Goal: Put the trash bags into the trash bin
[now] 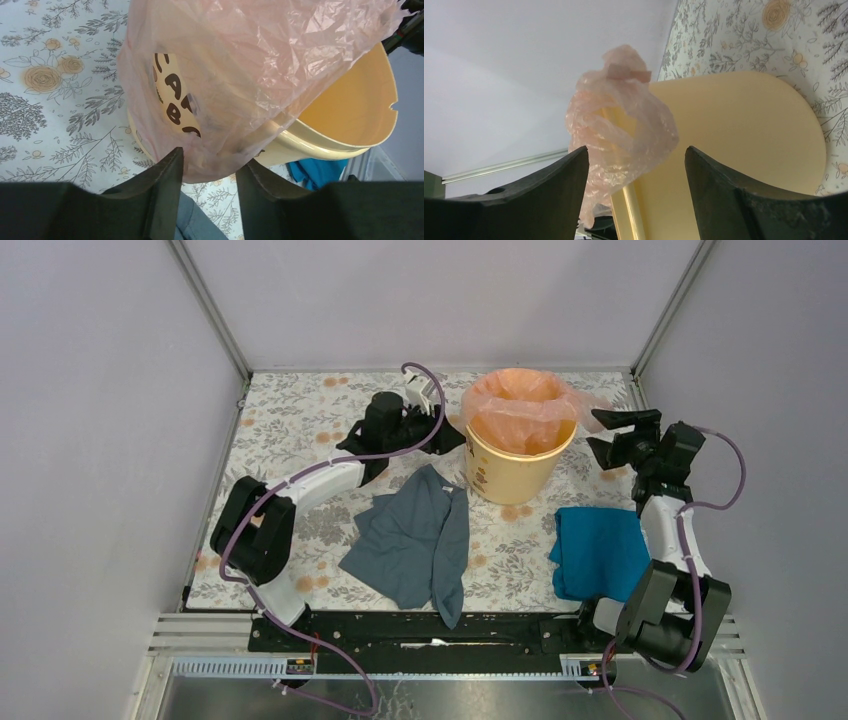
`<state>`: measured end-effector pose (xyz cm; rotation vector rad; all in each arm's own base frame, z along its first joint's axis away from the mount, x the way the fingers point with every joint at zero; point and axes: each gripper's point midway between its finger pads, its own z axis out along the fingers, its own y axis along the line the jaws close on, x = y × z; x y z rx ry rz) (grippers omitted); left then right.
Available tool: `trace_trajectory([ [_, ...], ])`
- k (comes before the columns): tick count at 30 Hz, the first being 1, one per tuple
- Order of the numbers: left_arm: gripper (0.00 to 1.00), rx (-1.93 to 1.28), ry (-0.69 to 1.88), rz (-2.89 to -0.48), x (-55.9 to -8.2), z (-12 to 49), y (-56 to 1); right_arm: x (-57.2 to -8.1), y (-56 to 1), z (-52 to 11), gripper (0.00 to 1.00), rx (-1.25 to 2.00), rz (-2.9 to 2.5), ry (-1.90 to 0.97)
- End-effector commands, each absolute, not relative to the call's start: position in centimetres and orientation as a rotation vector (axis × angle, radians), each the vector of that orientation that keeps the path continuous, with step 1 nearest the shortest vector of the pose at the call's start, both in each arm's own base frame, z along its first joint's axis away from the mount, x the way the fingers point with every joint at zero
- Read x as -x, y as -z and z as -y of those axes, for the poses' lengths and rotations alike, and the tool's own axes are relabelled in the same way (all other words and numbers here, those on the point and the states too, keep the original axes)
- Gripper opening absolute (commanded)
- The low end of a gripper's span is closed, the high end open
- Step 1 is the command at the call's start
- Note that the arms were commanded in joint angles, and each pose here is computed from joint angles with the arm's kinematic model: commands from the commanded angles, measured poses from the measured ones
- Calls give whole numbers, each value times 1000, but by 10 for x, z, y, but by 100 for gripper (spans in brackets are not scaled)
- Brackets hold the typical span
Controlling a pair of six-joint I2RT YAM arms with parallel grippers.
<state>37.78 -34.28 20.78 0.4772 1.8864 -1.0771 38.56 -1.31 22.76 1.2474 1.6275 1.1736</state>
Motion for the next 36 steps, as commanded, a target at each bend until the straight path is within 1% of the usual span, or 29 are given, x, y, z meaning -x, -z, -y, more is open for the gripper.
trace_trajectory([
  [1,41,-483,1041,-1820,-387,344,-230,-375,-242,1,77,-1204,-1621,-1219],
  [2,36,-482,1040,-1818,-387,344,-231,-376,-244,1,78,-1203,-1618,-1223],
  [4,31,-485,1040,-1818,-384,345,-232,-377,-247,1,79,-1209,-1606,-1229],
  [6,29,-493,1042,-1820,-381,346,-232,-380,-248,2,78,-1220,-1591,-1227],
  [8,25,-494,1043,-1824,-379,346,-231,-385,-250,1,74,-1220,-1589,-1242],
  [13,18,-485,1062,-1835,-373,348,-231,-392,-258,-14,46,-1199,-1586,-1275],
  [15,15,-485,1076,-1840,-368,349,-231,-391,-259,-17,29,-1199,-1588,-1255],
  [16,12,-481,1080,-1842,-365,349,-232,-388,-258,-17,19,-1201,-1593,-1244],
  [17,11,-477,1085,-1841,-362,349,-234,-385,-254,-17,11,-1209,-1609,-1226],
  [18,10,-468,1084,-1839,-360,347,-236,-381,-251,-18,6,-1206,-1628,-1201],
  [24,0,-414,1080,-1846,-342,335,-235,-355,-236,-20,0,-1123,-1735,-1062],
  [29,0,-382,1085,-1896,-331,332,-219,-338,-219,-14,0,-1056,-1840,-899],
  [33,0,-372,1109,-1914,-319,332,-210,-334,-212,-14,0,-989,-1888,-852],
  [36,0,-365,1056,-1987,-320,331,-188,-332,-197,-11,0,-980,-1936,-808],
])
